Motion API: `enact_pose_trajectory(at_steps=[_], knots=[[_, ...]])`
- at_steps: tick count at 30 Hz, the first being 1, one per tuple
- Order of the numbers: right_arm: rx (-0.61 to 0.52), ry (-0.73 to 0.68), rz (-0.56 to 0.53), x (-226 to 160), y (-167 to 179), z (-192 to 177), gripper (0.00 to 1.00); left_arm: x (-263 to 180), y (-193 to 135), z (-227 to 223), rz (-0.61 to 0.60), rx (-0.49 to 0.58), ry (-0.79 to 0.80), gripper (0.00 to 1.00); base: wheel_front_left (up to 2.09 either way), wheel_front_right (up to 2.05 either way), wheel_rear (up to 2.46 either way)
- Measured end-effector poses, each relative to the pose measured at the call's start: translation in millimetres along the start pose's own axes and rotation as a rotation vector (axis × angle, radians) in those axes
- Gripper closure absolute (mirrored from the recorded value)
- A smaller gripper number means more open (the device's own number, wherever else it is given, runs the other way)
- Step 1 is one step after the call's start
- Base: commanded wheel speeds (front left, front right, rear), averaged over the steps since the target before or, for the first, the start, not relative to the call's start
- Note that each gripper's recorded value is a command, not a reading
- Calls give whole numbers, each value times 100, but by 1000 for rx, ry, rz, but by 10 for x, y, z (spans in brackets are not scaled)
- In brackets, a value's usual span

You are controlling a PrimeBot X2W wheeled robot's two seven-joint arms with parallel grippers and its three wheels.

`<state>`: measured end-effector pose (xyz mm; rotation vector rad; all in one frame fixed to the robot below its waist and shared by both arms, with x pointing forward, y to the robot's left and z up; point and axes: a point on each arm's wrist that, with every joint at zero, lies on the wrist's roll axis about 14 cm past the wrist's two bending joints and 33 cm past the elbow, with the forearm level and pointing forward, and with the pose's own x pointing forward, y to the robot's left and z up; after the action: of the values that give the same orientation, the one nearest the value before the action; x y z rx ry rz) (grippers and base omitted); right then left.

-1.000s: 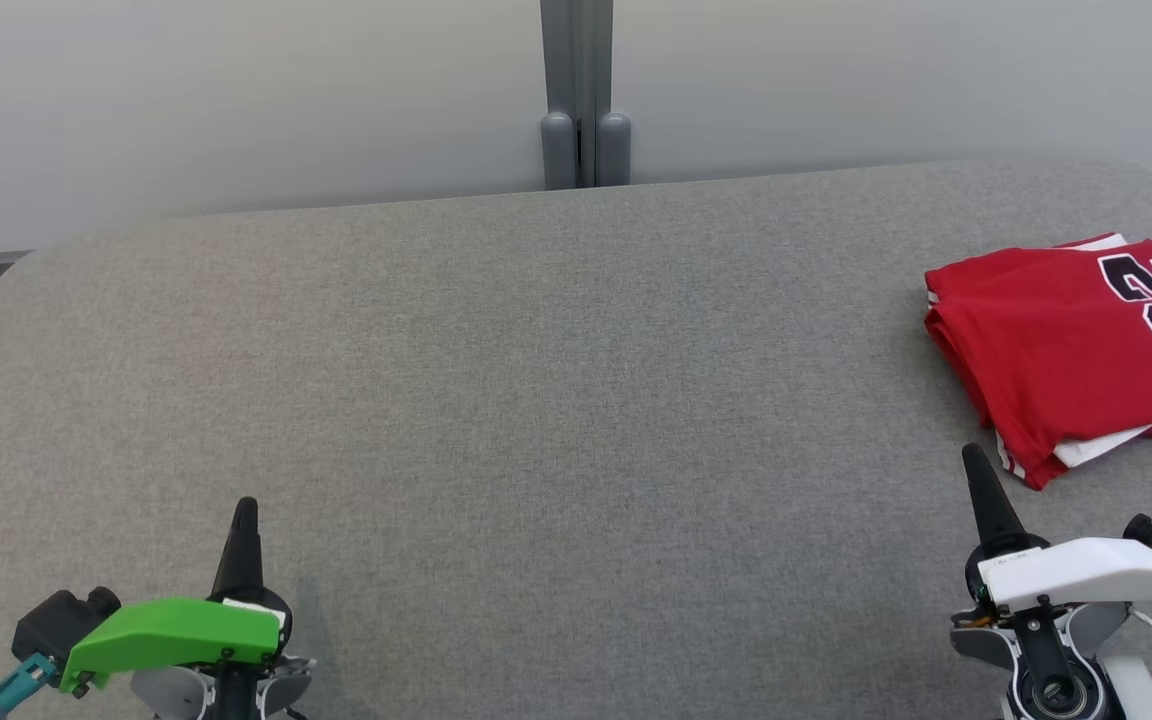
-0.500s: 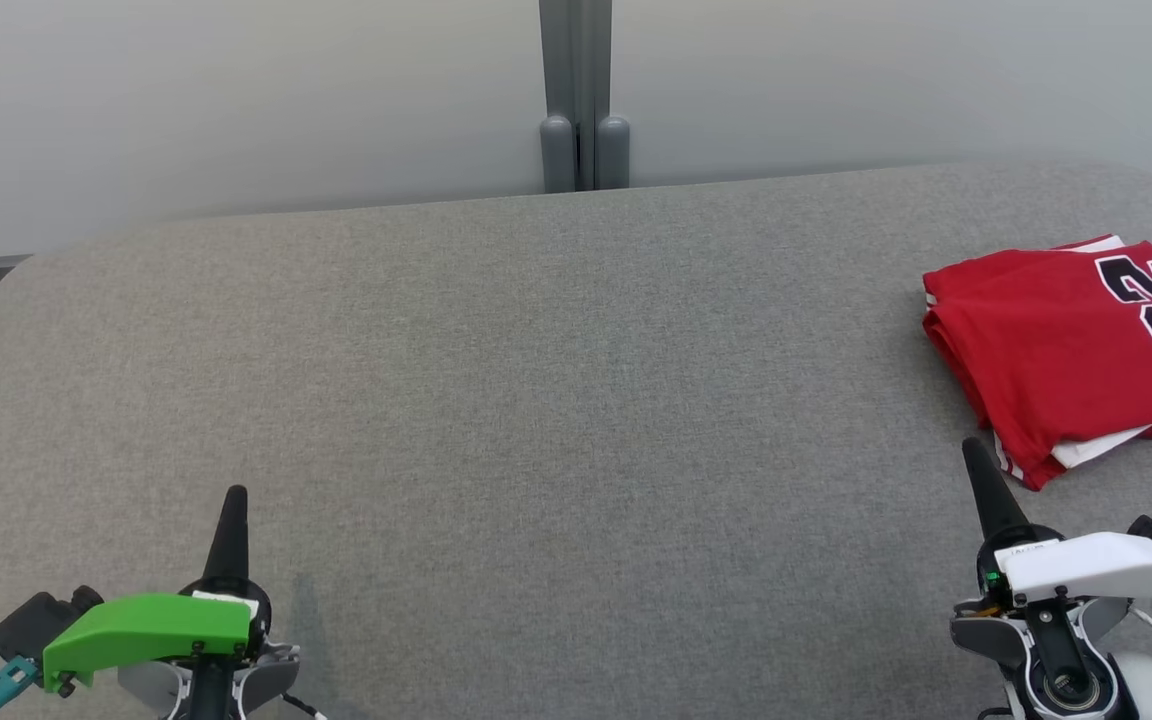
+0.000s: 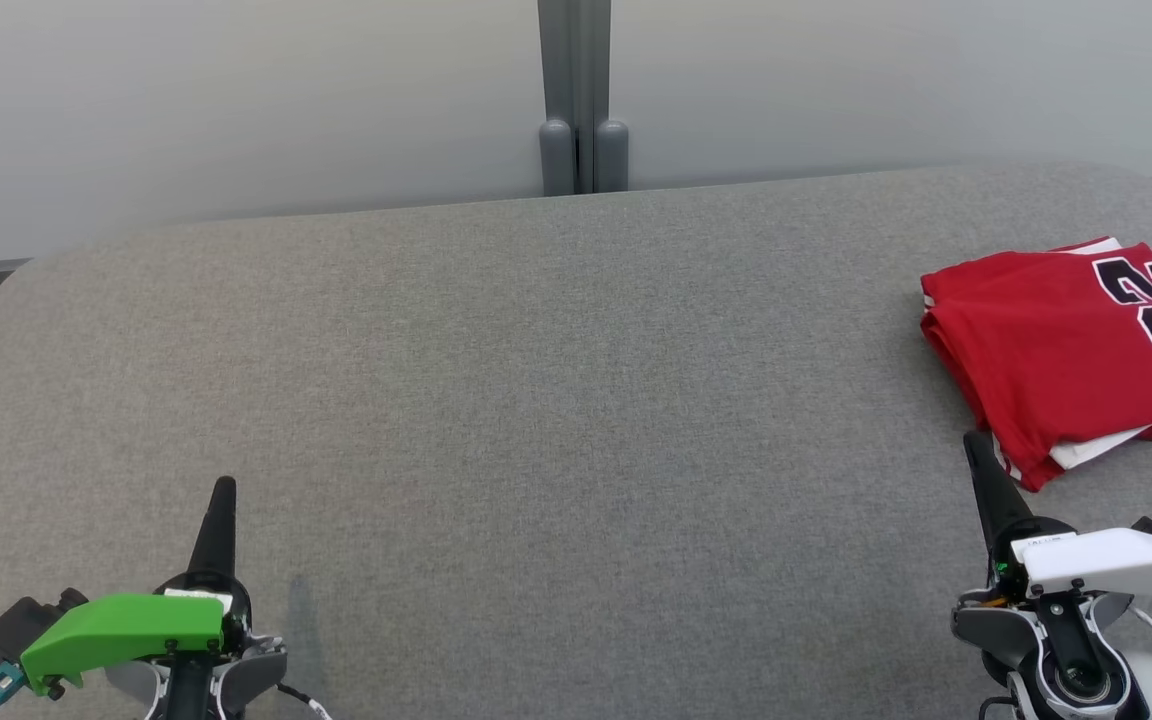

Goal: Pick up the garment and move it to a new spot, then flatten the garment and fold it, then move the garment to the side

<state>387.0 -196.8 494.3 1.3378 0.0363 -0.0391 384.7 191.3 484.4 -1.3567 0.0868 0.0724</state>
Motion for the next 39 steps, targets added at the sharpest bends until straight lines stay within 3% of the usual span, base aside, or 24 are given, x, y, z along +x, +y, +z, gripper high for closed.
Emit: enact_pose_trajectory(at_steps=[30, 39], knots=[[218, 2, 41, 12, 101, 51, 100, 12, -197, 116, -89, -198, -5, 100, 0, 0, 0], [236, 2, 45, 15, 111, 57, 100, 15, -216, 134, -97, -217, -9, 100, 0, 0, 0]])
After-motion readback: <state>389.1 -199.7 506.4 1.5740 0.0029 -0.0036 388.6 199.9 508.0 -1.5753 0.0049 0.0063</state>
